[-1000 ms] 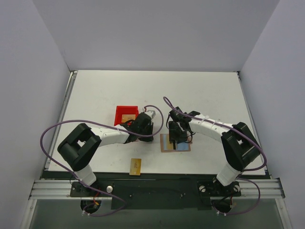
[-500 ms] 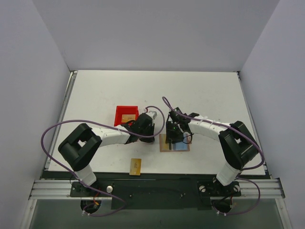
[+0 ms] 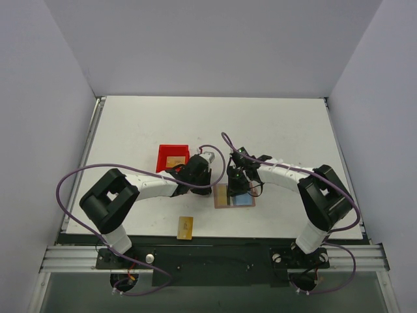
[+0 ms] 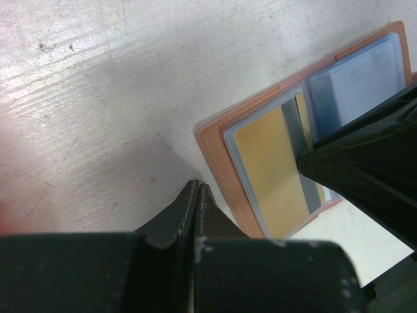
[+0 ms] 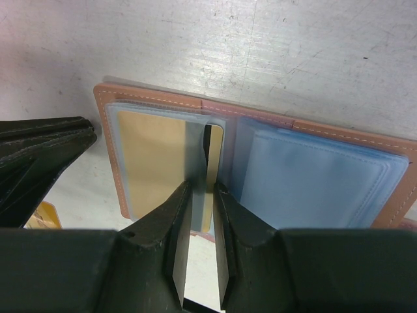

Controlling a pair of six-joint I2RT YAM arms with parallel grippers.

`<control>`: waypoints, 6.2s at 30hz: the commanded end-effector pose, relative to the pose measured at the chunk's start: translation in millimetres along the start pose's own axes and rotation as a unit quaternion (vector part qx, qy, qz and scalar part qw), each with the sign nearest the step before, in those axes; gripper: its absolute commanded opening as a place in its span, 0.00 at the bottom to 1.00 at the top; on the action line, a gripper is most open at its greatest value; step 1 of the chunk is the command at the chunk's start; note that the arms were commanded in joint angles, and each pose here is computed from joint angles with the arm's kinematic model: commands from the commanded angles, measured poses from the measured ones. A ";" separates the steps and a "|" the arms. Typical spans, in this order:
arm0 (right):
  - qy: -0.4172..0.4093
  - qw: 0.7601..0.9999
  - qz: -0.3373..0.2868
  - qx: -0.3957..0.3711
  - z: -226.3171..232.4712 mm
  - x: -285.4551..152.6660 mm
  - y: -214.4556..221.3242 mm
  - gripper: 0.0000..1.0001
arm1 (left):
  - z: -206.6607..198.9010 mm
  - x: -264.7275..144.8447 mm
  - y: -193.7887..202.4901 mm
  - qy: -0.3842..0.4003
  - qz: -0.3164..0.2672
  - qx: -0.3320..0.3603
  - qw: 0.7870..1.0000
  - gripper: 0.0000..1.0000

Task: Put the credit cards into the card holder
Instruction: Insert the credit card into the card holder, then pick up the credit card at the corner of the board.

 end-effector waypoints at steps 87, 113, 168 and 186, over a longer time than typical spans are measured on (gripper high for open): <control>-0.023 0.993 -0.114 0.005 -7.6 -43.8 -28.8 0.13 | -20.4 -26.3 -28.0 0.022 -0.041 0.000 0.999 0.00; -0.183 0.976 -0.109 0.039 129.3 -17.0 67.8 0.35 | 67.4 -127.9 47.0 -0.084 -0.085 -0.134 0.984 0.00; -0.206 0.961 -0.119 0.141 149.6 36.9 125.1 0.32 | 87.7 -101.3 120.1 -0.060 0.005 -0.127 0.990 0.00; -0.205 0.959 -0.137 0.140 146.4 37.3 119.1 0.08 | 84.3 -100.9 133.8 -0.060 0.010 -0.132 0.989 0.00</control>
Point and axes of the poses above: each gripper's point midway between its finger pads, its own x axis out along the fingers, its own z axis along the line the jaws close on, y = z × x, the point moved 4 cm from there along -x, back along the fingers, and after that the axes turned 11 degrees about -x, right-handed, at the moved point
